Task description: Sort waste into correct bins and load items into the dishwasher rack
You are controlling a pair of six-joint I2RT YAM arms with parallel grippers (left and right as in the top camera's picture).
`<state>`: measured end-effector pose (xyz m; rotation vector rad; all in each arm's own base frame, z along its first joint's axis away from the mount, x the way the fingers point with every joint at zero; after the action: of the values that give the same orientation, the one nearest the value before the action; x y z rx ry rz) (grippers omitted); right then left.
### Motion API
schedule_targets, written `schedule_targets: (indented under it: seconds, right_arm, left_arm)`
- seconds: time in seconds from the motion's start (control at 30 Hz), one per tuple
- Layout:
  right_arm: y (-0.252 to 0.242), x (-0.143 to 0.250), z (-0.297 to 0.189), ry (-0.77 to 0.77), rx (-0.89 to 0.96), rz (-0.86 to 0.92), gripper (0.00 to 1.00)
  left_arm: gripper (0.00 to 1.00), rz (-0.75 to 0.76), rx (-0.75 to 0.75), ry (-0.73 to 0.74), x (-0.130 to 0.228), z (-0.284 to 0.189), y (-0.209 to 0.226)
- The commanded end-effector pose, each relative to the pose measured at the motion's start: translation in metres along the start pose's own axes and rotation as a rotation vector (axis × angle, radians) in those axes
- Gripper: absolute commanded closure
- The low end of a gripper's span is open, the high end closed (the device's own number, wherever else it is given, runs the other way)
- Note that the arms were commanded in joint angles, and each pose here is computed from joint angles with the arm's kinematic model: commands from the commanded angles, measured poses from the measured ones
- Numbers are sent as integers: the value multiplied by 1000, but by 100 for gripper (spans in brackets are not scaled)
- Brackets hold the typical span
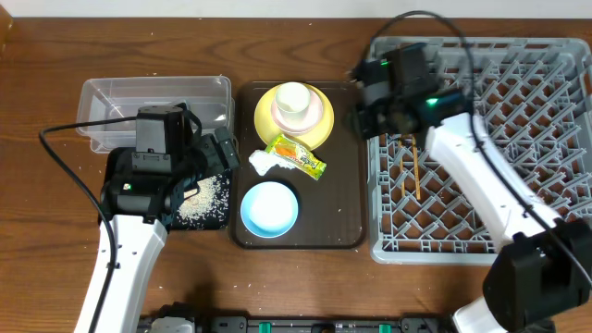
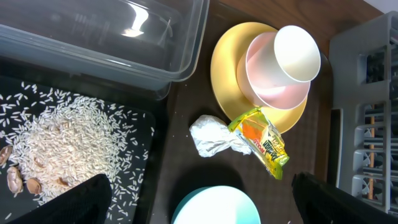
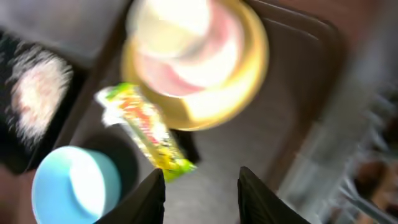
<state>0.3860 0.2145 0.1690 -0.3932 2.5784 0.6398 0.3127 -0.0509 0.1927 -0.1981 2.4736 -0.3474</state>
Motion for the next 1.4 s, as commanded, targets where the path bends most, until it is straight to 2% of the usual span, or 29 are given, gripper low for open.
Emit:
schedule_targets:
  seconds: [0.0, 0.2, 0.43, 0.77, 1.37]
  right_arm:
    - [29, 8, 8, 9, -52, -168, 63]
    - [42, 26, 31, 47, 29, -237, 63]
    - [54, 52, 65, 137, 18, -274, 65]
    - [39, 87, 119, 265, 40, -266, 64]
    - [25, 99, 136, 305, 84, -262, 61]
  left_arm:
    - [5, 7, -6, -12, -5, -2, 1]
    - [4, 7, -6, -12, -5, -2, 1]
    - [4, 7, -6, -12, -5, -2, 1]
    - [5, 7, -6, -12, -5, -2, 1]
    - [5, 7, -6, -12, -5, -2, 1]
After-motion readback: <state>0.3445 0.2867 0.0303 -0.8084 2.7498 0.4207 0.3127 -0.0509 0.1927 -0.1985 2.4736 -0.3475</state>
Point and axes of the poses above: each gripper's point midway between its finger pads, its own z axis out along the fingers, its own y axis along the line the jaws close on, x = y × z, the point moved 1 cm from there along -z, back along the fingers, and after that the axes turned 9 degrees about z, right-handed, at the moved point
